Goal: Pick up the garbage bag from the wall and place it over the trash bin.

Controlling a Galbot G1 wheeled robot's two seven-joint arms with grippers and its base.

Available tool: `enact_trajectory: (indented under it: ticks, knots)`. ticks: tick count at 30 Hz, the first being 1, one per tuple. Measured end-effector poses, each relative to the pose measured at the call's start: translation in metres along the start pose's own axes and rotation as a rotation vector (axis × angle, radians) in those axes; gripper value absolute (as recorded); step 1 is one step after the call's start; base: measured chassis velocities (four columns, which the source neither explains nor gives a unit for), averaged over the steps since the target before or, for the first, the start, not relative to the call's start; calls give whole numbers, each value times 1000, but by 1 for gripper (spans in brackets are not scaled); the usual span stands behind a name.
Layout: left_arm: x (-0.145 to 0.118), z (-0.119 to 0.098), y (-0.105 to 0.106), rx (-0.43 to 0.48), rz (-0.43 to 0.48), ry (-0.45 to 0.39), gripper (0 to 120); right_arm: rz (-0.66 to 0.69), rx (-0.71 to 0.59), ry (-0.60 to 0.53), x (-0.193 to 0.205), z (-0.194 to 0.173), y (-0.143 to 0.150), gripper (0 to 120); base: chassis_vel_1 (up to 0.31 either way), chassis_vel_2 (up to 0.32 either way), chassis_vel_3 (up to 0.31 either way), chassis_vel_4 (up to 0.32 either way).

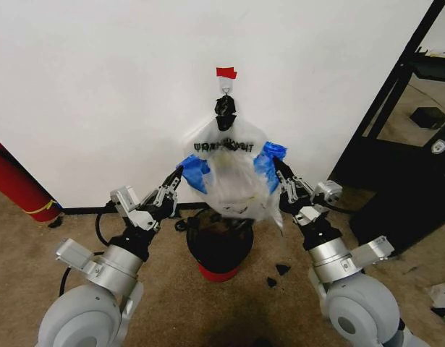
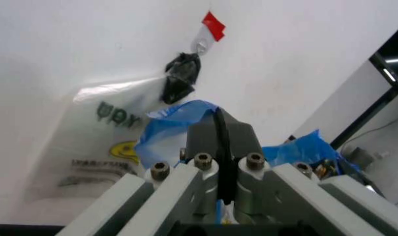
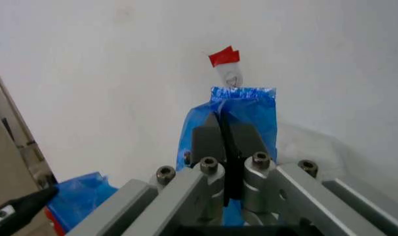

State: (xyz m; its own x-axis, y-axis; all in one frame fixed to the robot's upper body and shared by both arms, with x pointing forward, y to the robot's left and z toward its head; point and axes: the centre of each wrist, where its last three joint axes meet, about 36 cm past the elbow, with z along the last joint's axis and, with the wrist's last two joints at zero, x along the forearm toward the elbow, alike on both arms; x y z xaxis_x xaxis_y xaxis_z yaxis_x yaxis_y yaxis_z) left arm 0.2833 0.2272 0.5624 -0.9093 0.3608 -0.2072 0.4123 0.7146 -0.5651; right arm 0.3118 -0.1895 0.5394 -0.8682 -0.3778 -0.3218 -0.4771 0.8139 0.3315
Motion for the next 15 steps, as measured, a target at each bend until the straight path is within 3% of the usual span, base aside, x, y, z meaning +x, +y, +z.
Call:
enact_trajectory:
  ticks: [6,15]
  knots:
    - [1,-3,3,62,-48,24,0,30,-92,28,-4,0,7,0,0,0,0,0]
    - [-2,-15,6,38,-55,-20,0,10,-219,17,-9,-12,11,0,0,0,0,0]
